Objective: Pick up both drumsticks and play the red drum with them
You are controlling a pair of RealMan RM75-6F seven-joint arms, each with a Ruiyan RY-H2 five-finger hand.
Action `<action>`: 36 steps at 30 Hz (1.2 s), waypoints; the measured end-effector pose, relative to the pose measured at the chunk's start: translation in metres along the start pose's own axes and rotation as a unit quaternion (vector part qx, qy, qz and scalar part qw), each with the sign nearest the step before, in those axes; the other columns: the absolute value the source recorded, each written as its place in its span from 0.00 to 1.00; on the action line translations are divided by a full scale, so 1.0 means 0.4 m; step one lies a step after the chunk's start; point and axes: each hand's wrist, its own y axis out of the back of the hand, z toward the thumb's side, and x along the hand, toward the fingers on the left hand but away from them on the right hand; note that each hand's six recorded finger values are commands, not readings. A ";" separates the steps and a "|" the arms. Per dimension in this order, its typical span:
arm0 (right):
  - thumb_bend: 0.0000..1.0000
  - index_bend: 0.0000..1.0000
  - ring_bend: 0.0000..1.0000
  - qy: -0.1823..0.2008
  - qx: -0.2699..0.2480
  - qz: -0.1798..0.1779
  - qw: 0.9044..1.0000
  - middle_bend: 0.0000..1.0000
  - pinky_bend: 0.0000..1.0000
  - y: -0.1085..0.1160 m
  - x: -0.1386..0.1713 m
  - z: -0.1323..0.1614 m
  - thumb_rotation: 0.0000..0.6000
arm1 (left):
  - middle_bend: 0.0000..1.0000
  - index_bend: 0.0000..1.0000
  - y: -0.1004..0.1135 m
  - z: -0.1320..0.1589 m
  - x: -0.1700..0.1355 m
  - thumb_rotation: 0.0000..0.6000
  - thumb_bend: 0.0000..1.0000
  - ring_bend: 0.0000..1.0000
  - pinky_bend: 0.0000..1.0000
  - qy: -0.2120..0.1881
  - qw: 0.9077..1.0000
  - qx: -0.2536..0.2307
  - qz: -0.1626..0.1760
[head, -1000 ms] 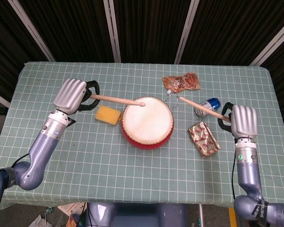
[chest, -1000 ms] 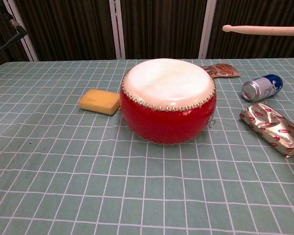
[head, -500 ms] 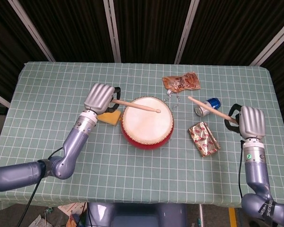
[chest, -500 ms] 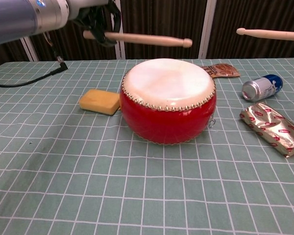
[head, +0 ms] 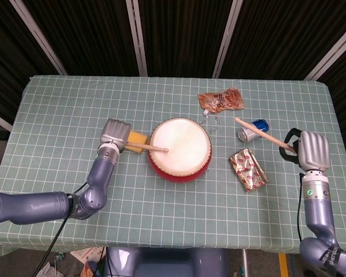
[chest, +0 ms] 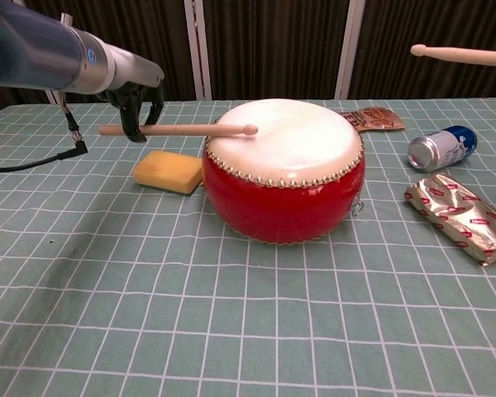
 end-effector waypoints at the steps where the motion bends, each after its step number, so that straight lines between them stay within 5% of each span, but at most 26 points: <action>1: 0.58 0.99 1.00 0.002 -0.001 -0.003 1.000 1.00 1.00 0.003 0.001 0.003 1.00 | 1.00 0.78 0.017 -0.004 -0.004 1.00 0.52 1.00 1.00 0.000 1.000 -0.018 0.010; 5: 0.58 0.99 1.00 0.017 -0.013 -0.009 1.000 1.00 1.00 0.013 0.005 0.022 1.00 | 1.00 0.78 0.104 -0.017 -0.028 1.00 0.52 1.00 1.00 -0.019 0.991 -0.101 0.080; 8: 0.58 0.99 1.00 0.040 -0.035 -0.003 0.999 1.00 1.00 0.019 0.010 0.049 1.00 | 1.00 0.78 0.182 -0.038 -0.061 1.00 0.52 1.00 1.00 -0.049 0.974 -0.161 0.150; 13: 0.58 0.99 1.00 0.102 -0.054 0.001 0.993 1.00 1.00 0.045 0.015 0.139 1.00 | 1.00 0.78 0.261 -0.117 -0.108 1.00 0.52 1.00 1.00 -0.067 0.954 -0.194 0.220; 18: 0.58 0.99 1.00 0.146 -0.083 -0.009 0.986 1.00 1.00 0.067 0.018 0.242 1.00 | 1.00 0.78 0.280 -0.201 -0.124 1.00 0.52 1.00 1.00 -0.047 0.949 -0.211 0.231; 23: 0.58 0.99 1.00 0.163 -0.052 0.002 0.985 1.00 1.00 0.033 0.020 0.283 1.00 | 1.00 0.78 0.276 -0.258 -0.134 1.00 0.52 1.00 1.00 -0.041 0.947 -0.219 0.233; 32: 0.58 0.99 1.00 0.170 0.093 0.051 0.980 1.00 1.00 -0.153 0.007 0.318 1.00 | 1.00 0.78 0.232 -0.319 -0.129 1.00 0.52 1.00 1.00 -0.030 0.951 -0.219 0.217; 36: 0.58 0.99 1.00 0.174 0.216 0.046 0.959 1.00 1.00 -0.222 0.000 0.308 1.00 | 1.00 0.78 0.211 -0.353 -0.122 1.00 0.52 1.00 1.00 -0.021 0.955 -0.211 0.208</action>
